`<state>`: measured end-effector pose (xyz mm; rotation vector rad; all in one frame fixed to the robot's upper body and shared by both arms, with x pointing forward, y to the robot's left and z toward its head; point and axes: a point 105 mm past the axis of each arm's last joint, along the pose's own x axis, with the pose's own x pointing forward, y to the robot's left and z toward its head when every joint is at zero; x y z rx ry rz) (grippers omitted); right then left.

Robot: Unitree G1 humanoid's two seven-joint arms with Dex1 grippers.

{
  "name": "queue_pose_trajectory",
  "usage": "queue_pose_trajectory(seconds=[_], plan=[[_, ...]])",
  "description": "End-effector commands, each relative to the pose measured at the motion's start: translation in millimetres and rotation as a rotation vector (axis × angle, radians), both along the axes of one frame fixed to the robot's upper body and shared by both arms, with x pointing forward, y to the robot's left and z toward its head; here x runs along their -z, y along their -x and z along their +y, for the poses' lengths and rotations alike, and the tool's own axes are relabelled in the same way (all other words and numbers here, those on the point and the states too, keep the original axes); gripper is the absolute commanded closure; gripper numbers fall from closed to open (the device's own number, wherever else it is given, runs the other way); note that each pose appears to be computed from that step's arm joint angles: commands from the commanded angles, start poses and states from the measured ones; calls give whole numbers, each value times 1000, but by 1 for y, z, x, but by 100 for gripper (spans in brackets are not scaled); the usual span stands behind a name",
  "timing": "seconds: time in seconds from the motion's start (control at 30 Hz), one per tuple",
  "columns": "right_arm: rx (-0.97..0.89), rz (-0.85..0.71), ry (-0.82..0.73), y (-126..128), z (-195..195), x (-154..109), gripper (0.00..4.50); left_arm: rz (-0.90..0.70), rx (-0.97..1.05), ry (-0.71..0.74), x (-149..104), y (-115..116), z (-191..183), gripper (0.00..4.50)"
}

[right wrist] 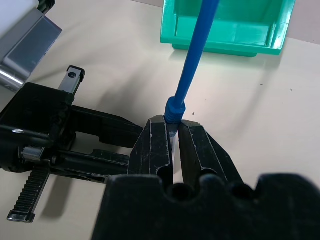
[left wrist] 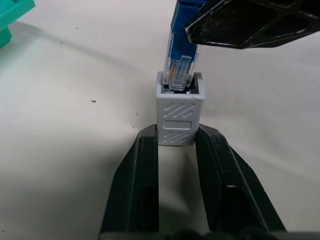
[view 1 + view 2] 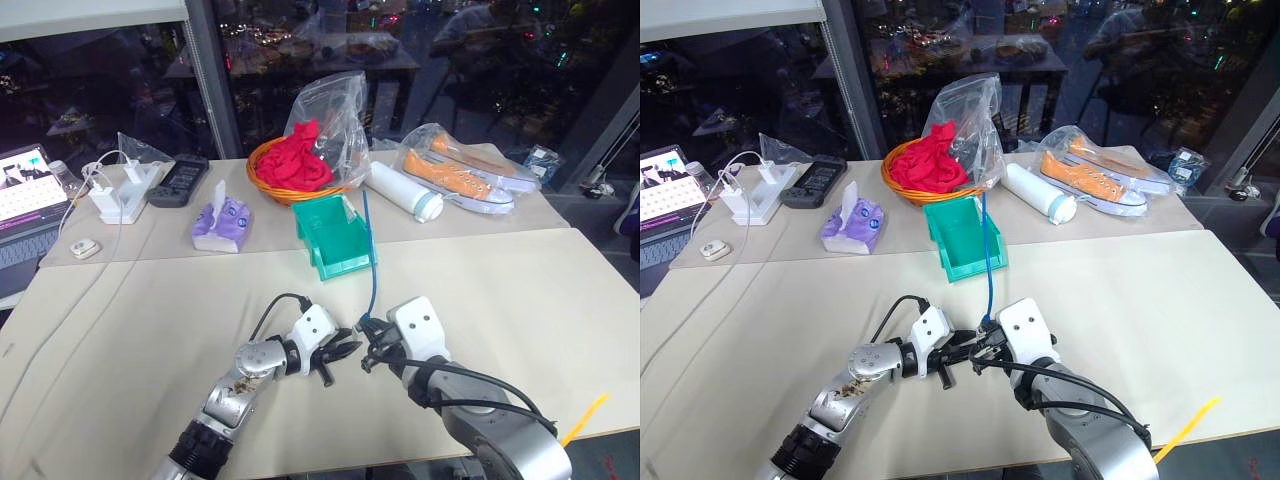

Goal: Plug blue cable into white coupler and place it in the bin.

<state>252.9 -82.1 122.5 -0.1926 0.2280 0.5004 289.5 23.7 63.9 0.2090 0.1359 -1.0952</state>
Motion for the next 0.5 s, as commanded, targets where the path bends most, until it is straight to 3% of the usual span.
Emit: queue_pose_trajectory(seconds=[0.03, 0.5], plan=[[-18, 31, 17, 2, 3, 7, 450, -26, -1, 19, -8, 1, 1, 389], [-25, 115, 78, 2, 3, 27, 450, -25, -14, 16, -8, 2, 4, 389]])
